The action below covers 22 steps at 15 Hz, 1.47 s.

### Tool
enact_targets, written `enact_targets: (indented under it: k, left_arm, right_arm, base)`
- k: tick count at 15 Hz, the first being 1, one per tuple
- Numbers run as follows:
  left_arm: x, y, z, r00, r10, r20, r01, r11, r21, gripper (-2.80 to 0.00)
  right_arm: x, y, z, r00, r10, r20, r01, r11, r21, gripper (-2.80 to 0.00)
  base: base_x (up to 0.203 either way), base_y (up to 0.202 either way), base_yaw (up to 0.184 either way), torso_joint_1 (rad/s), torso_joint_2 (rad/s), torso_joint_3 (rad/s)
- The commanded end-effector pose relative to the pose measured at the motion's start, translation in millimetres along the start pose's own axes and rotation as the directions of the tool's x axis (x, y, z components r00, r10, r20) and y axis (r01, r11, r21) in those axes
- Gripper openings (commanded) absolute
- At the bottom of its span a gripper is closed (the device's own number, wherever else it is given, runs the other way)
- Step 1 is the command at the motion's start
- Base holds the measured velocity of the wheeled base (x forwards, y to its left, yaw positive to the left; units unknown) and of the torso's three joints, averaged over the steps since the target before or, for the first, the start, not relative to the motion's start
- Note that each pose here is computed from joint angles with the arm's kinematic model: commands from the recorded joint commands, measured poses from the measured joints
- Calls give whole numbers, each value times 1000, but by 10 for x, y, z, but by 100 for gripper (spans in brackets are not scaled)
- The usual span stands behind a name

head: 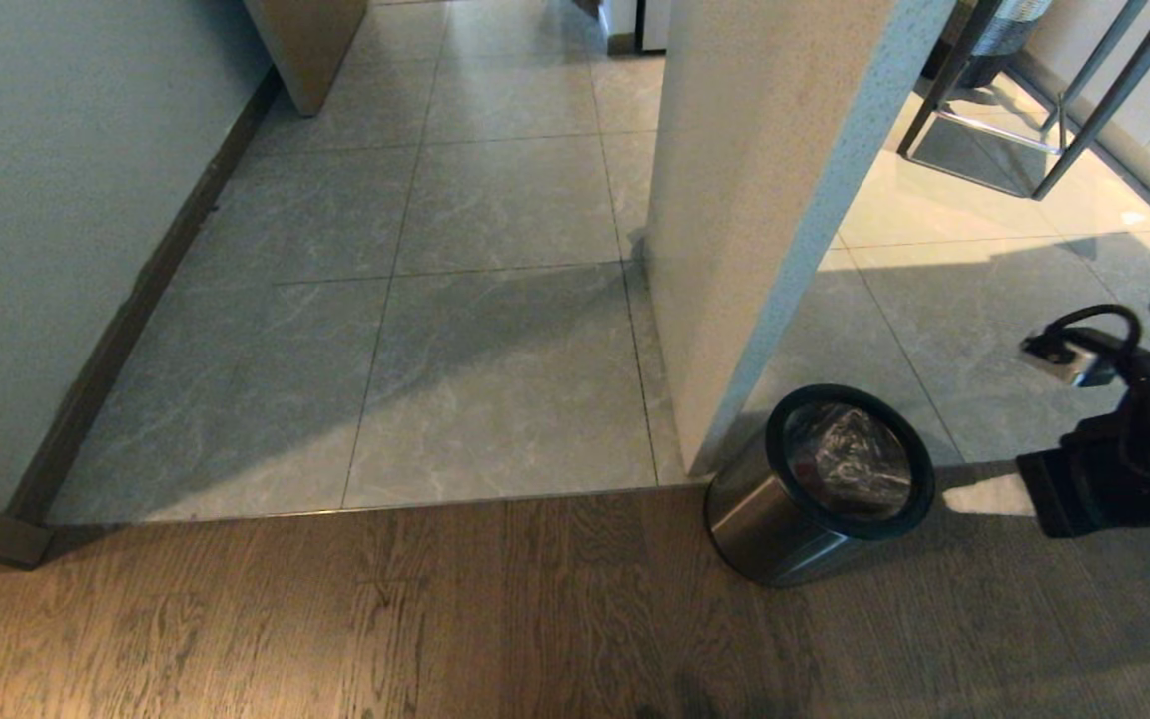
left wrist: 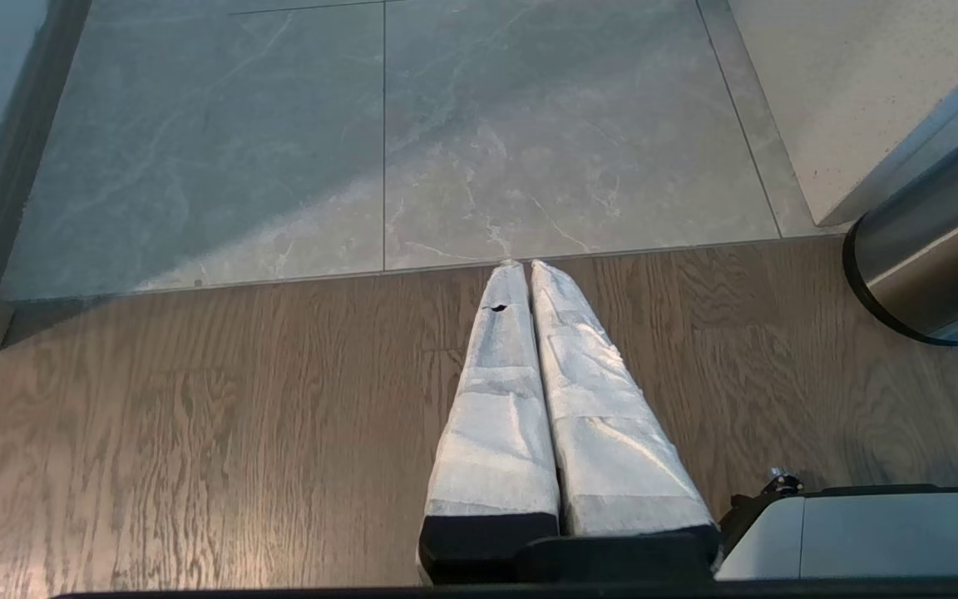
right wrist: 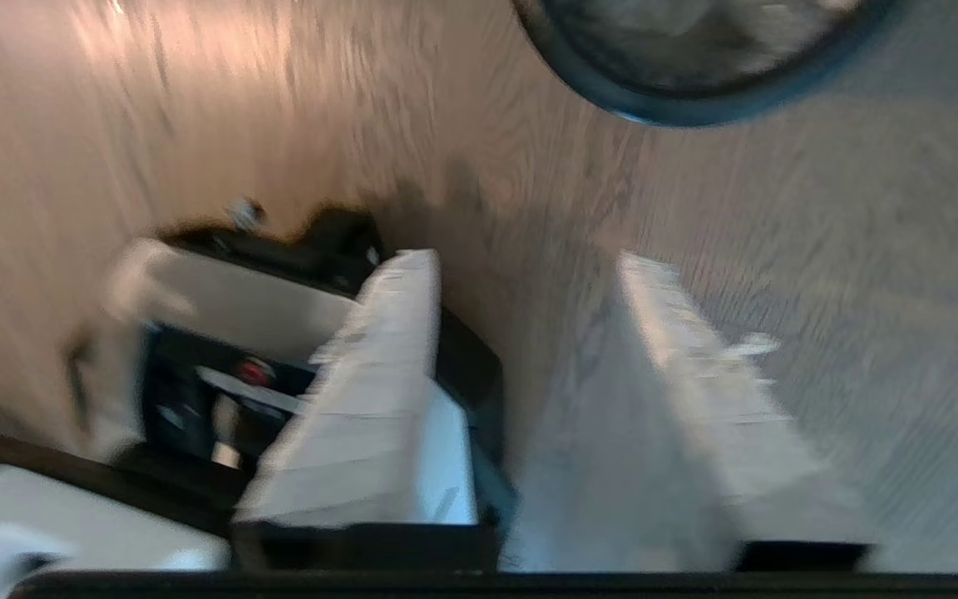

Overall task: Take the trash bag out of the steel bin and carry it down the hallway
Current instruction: Place the outer trash can on the ground

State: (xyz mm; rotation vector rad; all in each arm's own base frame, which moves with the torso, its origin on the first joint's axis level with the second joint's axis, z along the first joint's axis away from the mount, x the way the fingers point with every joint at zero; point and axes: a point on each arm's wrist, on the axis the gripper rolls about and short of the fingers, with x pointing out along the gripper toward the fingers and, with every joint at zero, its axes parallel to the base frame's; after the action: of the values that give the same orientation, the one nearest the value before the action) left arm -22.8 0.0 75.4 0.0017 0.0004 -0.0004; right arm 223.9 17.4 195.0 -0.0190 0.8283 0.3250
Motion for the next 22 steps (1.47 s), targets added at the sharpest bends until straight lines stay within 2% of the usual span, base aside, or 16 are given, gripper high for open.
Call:
enact_targets:
  k: [1, 3, 6, 10, 17, 21, 22]
  left_arm:
    - [-1, 0, 0, 1000, 0, 2, 0, 1000, 0, -280]
    - [0, 0, 0, 1000, 0, 0, 0, 1000, 0, -280]
    - [0, 0, 0, 1000, 0, 1, 0, 1000, 0, -280]
    - [-1, 0, 0, 1000, 0, 2, 0, 1000, 0, -280]
    - [0, 0, 0, 1000, 0, 0, 0, 1000, 0, -280]
    - [-1, 0, 0, 1000, 0, 1, 0, 1000, 0, -280]
    - [0, 0, 0, 1000, 0, 1, 0, 1000, 0, -280]
  right_arm:
    - [557, -126, -38, 996, 31, -80, -33, 999, -24, 0]
    - [907, -202, -114, 996, 45, -82, -49, 998, -45, 0]
    - [1381, -302, -142, 998, 41, -39, -44, 997, -70, 0]
    - [1791, -332, -120, 999, 39, 20, -36, 994, -101, 0]
    - [2271, -281, 35, 987, 59, 152, -32, 984, -173, 0]
    - [2361, -299, 27, 986, 58, 158, -30, 985, -173, 0]
    - [2371, -298, 24, 986, 60, 159, -32, 984, -173, -89]
  base:
    - [0, 0, 0, 0, 0, 0]
    - [0, 0, 0, 0, 0, 0]
    - [0, 0, 0, 0, 0, 0]
    - [0, 0, 0, 0, 0, 0]
    - [0, 0, 0, 0, 0, 0]
    - [0, 0, 0, 0, 0, 0]
    - [0, 0, 0, 0, 0, 0]
